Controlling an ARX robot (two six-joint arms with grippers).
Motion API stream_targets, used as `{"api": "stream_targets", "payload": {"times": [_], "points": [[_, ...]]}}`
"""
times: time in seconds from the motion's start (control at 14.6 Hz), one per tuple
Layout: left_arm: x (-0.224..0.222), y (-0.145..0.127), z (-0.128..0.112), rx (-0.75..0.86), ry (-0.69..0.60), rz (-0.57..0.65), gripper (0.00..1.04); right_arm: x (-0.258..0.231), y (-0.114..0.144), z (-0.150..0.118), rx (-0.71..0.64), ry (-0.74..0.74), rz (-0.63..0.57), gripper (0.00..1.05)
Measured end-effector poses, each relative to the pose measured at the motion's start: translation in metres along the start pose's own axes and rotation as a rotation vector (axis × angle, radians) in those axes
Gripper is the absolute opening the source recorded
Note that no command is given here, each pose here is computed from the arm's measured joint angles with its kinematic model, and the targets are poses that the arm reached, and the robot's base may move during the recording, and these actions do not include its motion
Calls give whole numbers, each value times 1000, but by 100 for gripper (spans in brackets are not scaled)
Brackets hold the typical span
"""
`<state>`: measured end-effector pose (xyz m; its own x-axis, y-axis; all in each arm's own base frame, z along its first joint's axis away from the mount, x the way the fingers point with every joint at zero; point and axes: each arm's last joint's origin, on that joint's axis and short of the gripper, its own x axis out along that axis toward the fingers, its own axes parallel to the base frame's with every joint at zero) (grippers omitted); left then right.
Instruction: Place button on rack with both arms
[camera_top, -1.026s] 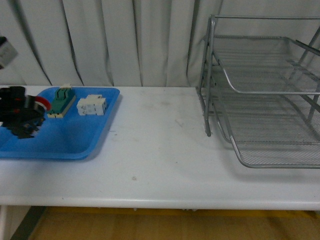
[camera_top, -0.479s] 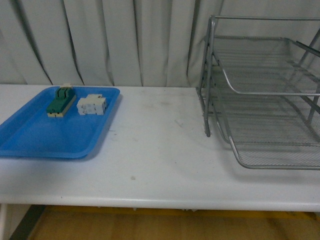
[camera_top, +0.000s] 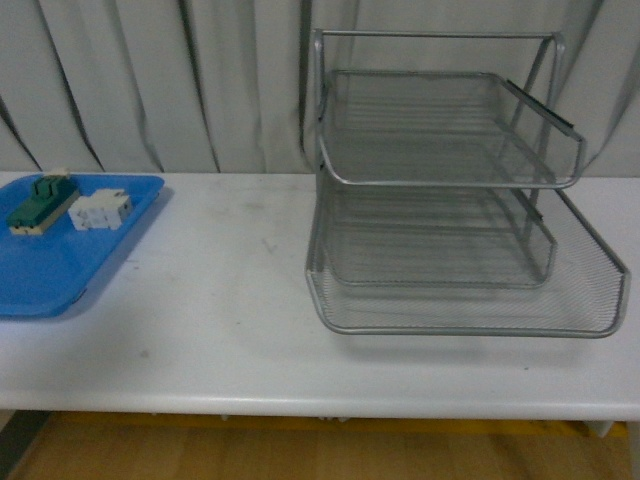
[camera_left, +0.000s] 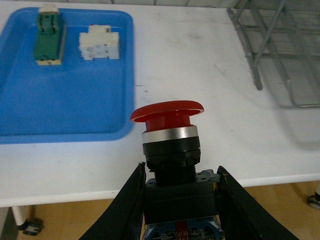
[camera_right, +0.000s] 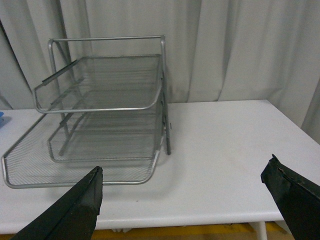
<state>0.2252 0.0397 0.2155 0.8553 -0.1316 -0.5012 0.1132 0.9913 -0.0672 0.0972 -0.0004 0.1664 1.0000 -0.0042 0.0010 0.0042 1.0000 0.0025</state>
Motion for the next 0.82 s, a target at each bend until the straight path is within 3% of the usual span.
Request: {"api": "stream_targets", "payload": {"times": [0.34,0.41,0.55,0.68,0.82], "points": [[0,0,0,2,-4,0,35,0,0,0,0,-1,-2,98],[4,-10,5,73,-86,-43,35,0,0,0,0,0,-1,98],[30,-49,25,172,-130,-210,35,0,0,0,0,-4,1,98],[78,-96,39,266,-58,-372,35,0,0,0,0,-3,1,98],[129,-130,23,373,80,-446,35,0,0,0,0,-3,1,98]]}}
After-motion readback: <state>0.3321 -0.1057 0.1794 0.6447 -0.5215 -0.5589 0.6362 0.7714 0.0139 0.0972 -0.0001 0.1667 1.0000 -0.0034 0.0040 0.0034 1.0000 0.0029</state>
